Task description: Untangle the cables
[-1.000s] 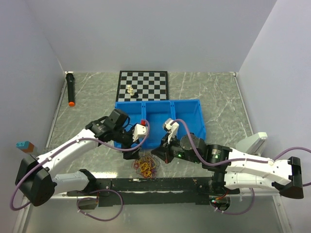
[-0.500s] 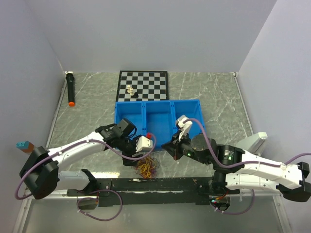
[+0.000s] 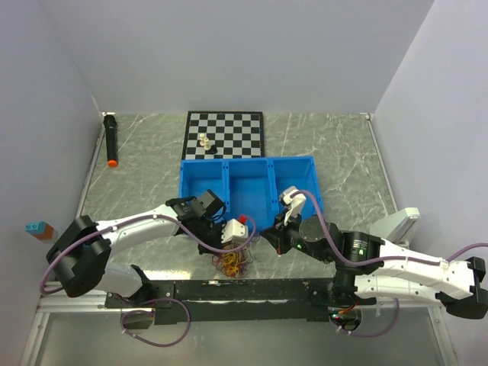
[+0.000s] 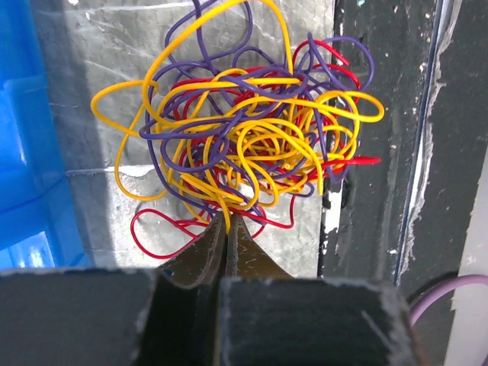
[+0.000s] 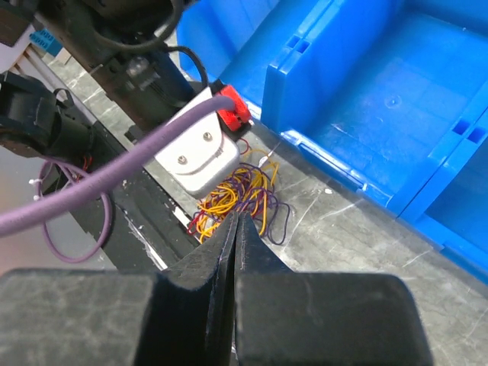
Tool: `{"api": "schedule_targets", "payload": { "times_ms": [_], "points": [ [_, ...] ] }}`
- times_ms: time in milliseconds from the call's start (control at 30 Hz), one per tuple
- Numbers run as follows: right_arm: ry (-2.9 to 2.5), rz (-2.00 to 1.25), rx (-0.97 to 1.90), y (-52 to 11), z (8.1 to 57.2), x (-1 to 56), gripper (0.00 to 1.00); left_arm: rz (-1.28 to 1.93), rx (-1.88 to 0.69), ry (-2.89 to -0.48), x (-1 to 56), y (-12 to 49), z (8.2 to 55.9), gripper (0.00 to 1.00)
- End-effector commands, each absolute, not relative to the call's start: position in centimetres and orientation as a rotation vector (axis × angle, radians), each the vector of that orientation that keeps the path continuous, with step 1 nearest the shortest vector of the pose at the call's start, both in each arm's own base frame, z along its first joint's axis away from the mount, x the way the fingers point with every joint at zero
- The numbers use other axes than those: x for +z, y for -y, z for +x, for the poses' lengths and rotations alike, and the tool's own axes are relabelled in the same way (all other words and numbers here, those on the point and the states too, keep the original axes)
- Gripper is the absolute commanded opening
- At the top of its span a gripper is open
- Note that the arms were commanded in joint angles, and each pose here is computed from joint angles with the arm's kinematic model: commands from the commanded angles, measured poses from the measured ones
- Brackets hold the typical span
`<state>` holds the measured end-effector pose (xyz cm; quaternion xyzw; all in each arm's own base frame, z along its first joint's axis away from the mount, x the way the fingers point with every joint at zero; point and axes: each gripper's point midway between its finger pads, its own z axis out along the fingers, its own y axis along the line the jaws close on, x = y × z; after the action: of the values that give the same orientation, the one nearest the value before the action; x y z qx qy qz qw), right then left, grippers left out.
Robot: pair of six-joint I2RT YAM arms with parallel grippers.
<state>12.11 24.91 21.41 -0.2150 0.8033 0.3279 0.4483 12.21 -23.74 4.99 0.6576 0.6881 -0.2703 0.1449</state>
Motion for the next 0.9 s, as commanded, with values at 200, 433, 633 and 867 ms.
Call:
{"api": "schedule_targets", "payload": {
  "times_ms": [200, 433, 633, 867],
  "points": [
    [-1.91, -0.449, 0.815, -22.9, 12.7, 24.7, 0.0, 1.8, -0.728, -1.905, 8.6, 24.5, 13.3, 0.01],
    [-1.857, -0.38, 0.791, -19.9, 13.0, 27.0, 0.0, 1.707, -0.702, -1.922, 12.0, 21.8, 13.4, 0.01],
    [-1.803, -0.317, 0.779, -17.1, 13.1, 29.7, 0.0, 1.698, -0.584, -1.955, 12.6, 17.3, 13.2, 0.01],
    [-1.656, -0.203, 0.743, -12.4, 13.8, 34.7, 0.0, 1.739, -0.377, -1.976, 11.5, 12.5, 12.0, 0.01]
  ]
}}
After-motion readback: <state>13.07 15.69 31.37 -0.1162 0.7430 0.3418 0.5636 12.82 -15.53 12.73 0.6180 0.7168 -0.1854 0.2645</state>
